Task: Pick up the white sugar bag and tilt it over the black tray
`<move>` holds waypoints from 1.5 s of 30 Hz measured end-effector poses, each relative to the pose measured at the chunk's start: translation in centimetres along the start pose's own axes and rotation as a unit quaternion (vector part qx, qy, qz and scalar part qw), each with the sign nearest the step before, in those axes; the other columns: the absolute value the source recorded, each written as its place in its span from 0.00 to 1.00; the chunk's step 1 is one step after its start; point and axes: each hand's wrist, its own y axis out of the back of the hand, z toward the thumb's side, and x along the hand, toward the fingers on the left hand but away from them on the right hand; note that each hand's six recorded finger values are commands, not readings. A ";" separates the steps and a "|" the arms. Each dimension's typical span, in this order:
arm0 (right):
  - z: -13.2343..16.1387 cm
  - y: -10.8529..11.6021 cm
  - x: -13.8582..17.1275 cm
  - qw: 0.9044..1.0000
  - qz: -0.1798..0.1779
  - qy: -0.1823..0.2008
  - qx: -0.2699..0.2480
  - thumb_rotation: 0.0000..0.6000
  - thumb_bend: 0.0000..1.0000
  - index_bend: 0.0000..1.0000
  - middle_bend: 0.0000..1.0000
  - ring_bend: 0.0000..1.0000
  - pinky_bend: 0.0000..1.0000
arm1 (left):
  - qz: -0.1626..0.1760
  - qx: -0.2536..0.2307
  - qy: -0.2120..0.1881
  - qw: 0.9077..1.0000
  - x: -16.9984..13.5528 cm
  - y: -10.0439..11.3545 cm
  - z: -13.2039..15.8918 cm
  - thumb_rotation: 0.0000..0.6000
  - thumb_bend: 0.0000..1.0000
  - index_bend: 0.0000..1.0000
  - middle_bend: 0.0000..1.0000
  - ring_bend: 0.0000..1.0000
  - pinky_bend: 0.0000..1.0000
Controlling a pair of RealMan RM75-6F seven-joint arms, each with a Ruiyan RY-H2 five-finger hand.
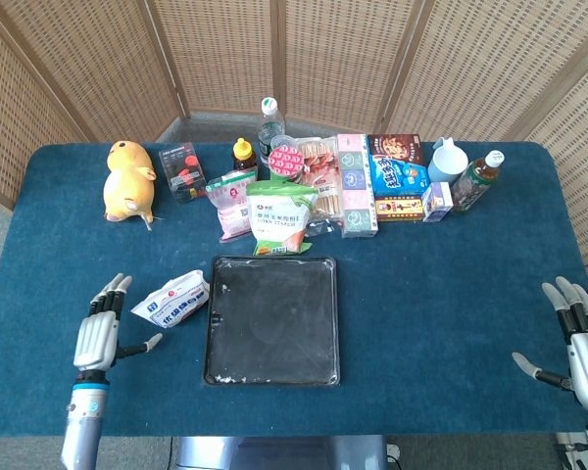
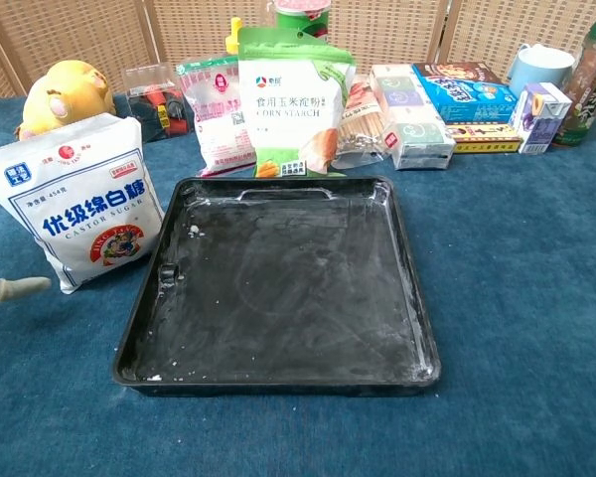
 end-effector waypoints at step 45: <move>0.9 1.3 1.0 0.999 0.004 0.031 -0.040 0.82 0.00 0.04 0.02 0.04 0.04 | 0.052 -0.043 -0.040 0.997 4.0 -3.8 4.7 1.00 0.43 0.73 0.69 0.70 0.72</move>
